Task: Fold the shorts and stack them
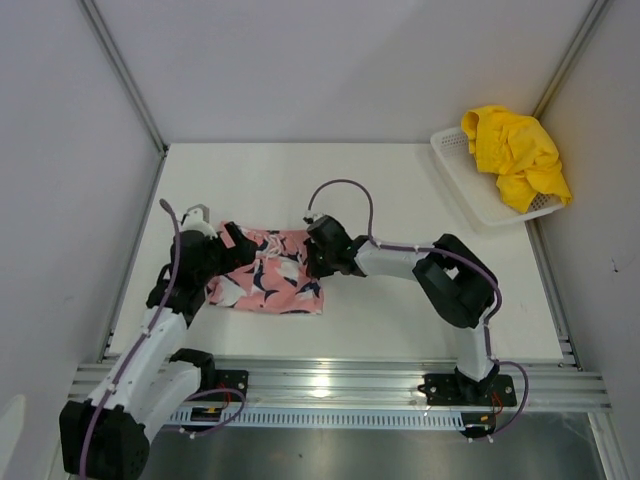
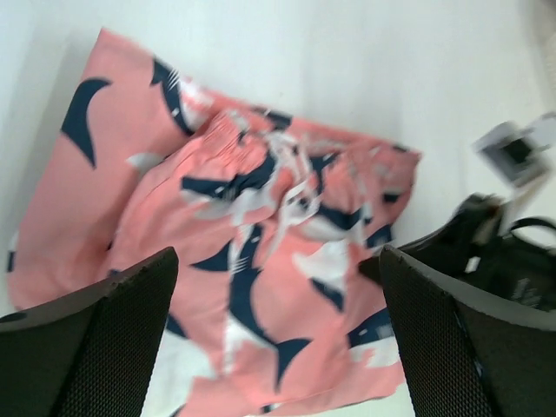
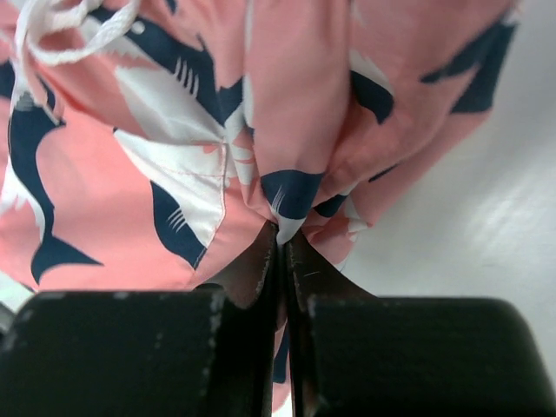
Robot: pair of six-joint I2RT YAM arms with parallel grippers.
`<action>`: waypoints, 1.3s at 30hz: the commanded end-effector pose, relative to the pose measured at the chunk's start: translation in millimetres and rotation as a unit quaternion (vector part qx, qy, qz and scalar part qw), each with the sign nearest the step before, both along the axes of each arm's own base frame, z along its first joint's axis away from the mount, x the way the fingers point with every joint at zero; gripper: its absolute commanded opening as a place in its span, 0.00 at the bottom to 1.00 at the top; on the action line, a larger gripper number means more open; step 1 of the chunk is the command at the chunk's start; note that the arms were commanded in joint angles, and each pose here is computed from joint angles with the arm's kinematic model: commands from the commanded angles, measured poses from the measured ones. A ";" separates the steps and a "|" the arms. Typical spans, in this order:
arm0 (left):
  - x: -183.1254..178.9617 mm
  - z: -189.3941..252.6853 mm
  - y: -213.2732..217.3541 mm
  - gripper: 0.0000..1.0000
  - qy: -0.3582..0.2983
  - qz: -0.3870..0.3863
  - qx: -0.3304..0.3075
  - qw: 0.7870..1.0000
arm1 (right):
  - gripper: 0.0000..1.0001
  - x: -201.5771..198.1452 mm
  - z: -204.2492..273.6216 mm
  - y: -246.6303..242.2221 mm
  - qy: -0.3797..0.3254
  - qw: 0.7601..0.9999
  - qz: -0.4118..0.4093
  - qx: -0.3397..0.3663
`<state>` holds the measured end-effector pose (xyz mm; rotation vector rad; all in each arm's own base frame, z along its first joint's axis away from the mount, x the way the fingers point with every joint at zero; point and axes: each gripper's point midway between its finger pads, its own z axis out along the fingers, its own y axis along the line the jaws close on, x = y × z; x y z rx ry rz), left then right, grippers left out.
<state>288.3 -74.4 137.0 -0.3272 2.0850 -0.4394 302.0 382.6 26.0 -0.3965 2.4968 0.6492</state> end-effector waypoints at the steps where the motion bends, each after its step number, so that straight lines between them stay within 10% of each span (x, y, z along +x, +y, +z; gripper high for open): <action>1: -9.7 20.5 -1.4 0.99 -0.016 -0.003 -0.018 1.000 | 0.04 -23.9 -6.2 20.5 0.004 1.000 0.029 0.003; 19: -29.1 69.1 3.8 0.99 -0.072 -0.005 -0.015 0.997 | 0.07 -91.9 -12.7 63.5 -0.059 0.986 0.155 0.019; 39: -58.5 146.6 5.9 0.99 -0.157 -0.015 -0.024 0.987 | 0.08 -106.7 -18.9 158.3 -0.026 0.989 0.088 0.120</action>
